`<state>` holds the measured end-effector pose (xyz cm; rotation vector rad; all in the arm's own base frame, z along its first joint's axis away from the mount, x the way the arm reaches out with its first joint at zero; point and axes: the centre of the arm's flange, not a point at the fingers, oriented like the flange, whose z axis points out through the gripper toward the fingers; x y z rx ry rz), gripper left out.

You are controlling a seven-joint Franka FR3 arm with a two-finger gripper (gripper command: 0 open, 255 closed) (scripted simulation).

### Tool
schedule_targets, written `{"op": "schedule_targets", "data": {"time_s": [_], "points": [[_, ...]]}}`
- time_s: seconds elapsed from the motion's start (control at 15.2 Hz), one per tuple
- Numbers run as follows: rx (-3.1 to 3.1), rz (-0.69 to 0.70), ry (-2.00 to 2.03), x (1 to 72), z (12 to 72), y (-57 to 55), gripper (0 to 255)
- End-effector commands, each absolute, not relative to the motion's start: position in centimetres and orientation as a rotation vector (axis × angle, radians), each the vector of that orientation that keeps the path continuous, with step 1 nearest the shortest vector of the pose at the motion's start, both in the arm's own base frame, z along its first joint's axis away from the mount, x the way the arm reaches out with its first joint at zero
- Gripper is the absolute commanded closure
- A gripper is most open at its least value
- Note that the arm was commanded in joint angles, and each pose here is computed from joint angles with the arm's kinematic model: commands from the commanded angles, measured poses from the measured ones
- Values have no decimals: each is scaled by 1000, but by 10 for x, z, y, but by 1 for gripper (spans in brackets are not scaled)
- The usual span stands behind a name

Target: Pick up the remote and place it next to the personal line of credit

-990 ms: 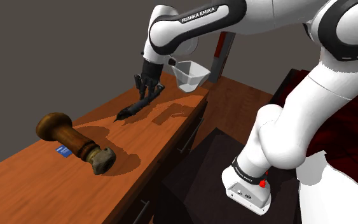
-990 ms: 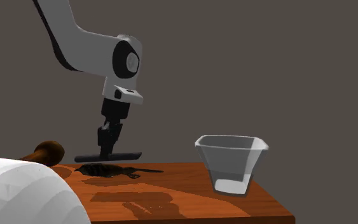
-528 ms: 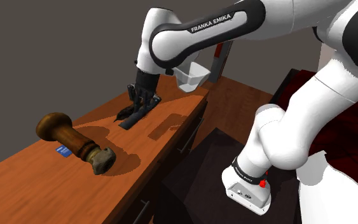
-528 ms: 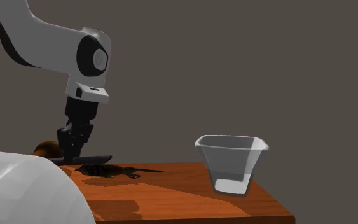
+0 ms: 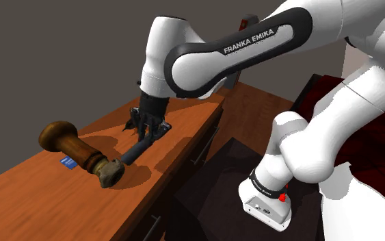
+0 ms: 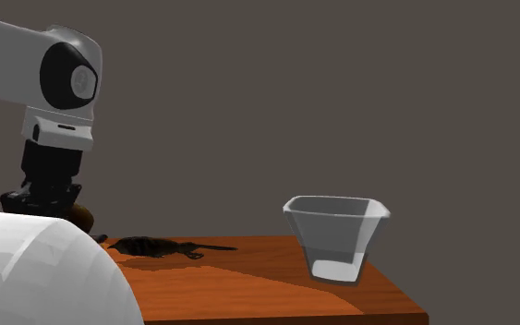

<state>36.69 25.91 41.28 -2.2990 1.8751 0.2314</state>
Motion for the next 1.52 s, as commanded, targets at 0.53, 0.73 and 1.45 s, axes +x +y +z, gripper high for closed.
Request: {"op": "schedule_targets", "data": {"time_s": [0.53,0.73,1.45], "points": [[-2268,373,1859,374,372,230,0],[-2268,373,1859,373,357,235,0],[-2268,373,1859,371,334,242,0]]}}
